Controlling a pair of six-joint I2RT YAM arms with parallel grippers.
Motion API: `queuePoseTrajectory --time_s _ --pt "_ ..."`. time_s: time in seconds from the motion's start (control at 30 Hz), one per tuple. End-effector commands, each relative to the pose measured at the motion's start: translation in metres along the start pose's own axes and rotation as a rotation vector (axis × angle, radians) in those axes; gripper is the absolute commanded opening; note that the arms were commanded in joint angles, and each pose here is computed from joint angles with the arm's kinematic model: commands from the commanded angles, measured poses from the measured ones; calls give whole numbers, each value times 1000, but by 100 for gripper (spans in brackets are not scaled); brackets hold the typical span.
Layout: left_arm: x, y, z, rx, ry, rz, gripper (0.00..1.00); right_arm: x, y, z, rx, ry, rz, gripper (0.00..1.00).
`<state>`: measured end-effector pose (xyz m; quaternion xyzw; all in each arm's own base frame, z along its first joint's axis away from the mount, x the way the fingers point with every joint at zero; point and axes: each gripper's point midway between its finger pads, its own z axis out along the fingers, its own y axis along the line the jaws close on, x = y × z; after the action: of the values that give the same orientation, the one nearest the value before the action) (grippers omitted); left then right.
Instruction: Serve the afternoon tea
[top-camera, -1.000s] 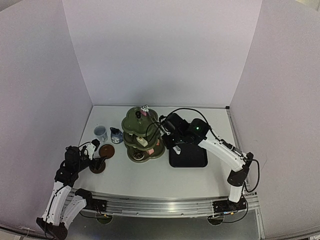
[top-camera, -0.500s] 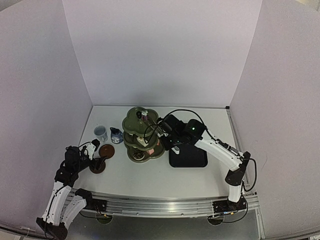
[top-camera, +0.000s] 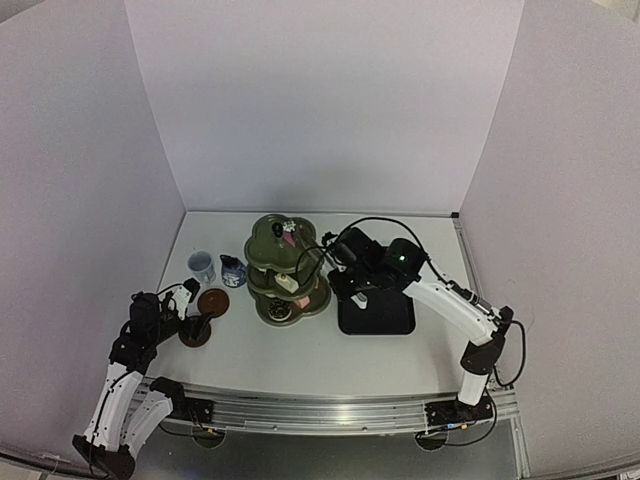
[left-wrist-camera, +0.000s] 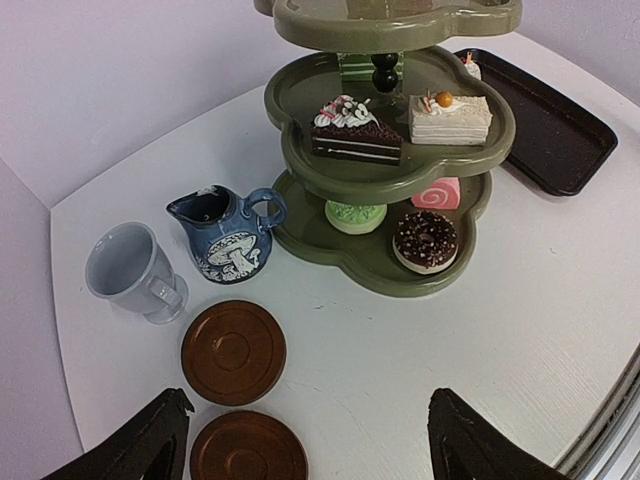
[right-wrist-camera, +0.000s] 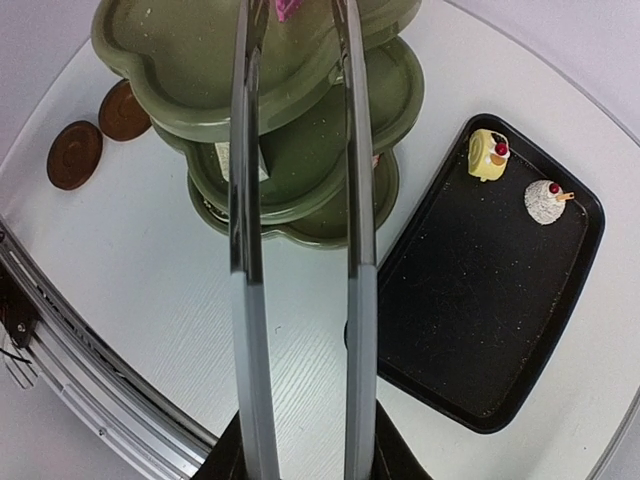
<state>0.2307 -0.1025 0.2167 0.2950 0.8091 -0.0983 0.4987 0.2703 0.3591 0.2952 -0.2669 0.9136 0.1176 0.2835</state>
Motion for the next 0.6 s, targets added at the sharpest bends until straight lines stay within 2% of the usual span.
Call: queuePoseTrajectory --time_s 0.0,0.13,0.33,0.43,0.57 --pt "-5 0 -1 5 -20 3 82 -9 2 -40 -70 -83 32 29" --pt "-5 0 -1 5 -20 4 82 -15 -10 -60 -41 -142 62 29" --pt "-4 -1 -1 9 -17 4 82 -24 -51 -98 49 -255 187 29" --pt "-4 -1 0 10 -16 3 82 -15 -82 -101 103 -255 289 29" --pt "-4 -1 0 10 -13 2 82 13 -122 -84 188 -189 391 29"
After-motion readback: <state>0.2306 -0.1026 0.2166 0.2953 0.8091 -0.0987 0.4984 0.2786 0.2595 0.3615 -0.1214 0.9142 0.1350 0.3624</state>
